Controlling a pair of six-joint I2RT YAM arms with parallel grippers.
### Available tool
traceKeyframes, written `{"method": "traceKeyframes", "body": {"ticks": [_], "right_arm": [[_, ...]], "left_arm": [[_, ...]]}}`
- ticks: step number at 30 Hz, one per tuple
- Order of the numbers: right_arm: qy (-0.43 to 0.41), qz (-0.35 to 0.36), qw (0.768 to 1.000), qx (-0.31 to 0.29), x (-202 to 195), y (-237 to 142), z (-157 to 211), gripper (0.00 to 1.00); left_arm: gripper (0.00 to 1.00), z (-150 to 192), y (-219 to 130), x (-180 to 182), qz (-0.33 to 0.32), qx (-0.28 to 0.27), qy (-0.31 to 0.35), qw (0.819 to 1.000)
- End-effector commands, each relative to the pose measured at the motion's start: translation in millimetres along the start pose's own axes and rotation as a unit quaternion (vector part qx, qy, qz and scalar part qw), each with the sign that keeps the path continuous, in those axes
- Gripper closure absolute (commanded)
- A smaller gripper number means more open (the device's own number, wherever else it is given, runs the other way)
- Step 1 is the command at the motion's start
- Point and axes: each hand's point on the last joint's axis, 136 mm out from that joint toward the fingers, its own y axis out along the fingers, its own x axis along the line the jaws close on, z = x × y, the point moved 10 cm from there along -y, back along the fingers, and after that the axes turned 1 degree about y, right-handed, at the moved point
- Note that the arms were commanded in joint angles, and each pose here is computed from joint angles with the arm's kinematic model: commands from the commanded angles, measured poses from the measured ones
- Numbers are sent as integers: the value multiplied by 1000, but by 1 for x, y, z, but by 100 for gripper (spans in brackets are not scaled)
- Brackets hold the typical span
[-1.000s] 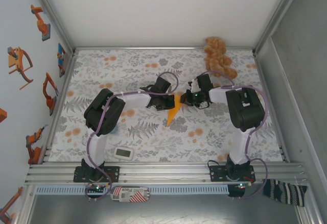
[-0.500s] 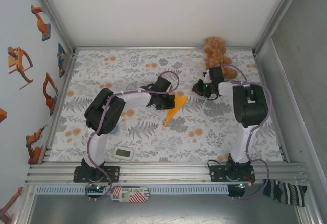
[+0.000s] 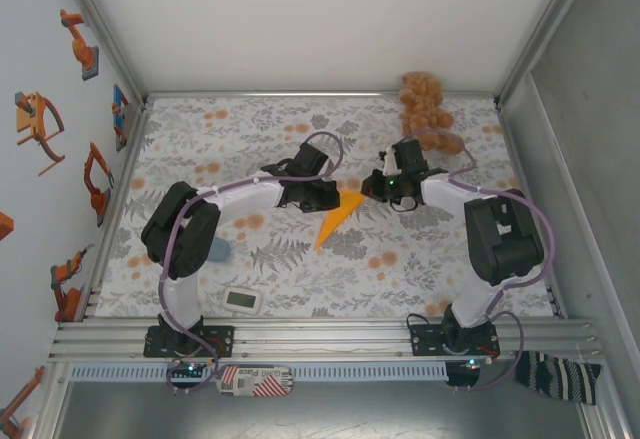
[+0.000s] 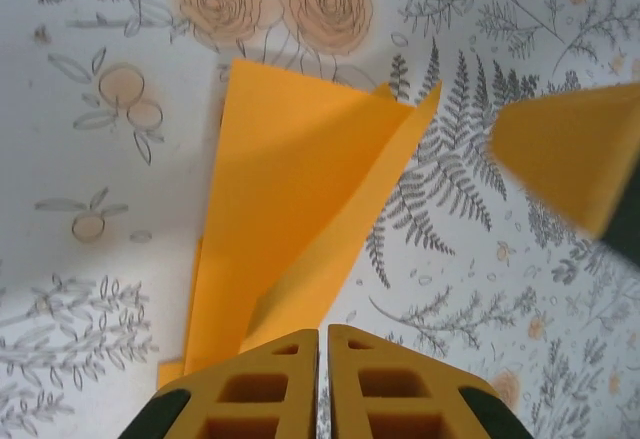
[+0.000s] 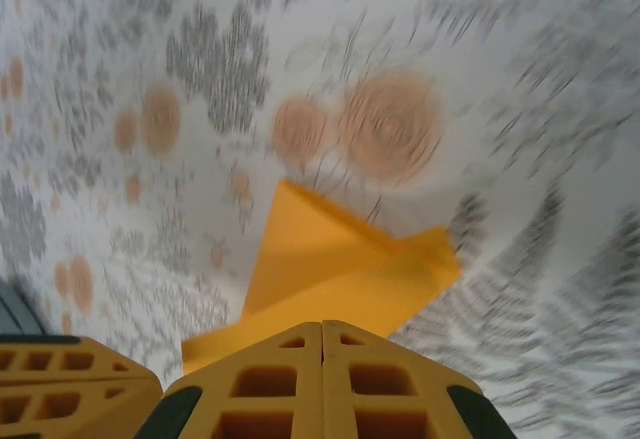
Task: Fold a paper plane with a square sheet of paper (pick it up from the middle)
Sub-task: Fold the wing for the fifth time at the center of the table.
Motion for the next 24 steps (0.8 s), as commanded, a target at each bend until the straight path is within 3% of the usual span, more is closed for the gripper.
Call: {"method": "traceKeyframes", "body": {"ticks": [1, 12, 24], "right_arm": [[-12, -14, 999, 38, 7, 11, 16, 100], [-19, -30, 997, 75, 13, 42, 29, 100], [-3, 2, 995, 100, -4, 60, 35, 100]], "left_arm": [[89, 14, 2, 5, 0, 17, -22, 1000], [90, 26, 5, 9, -19, 24, -24, 999], [90, 38, 24, 23, -48, 58, -31, 997]]}}
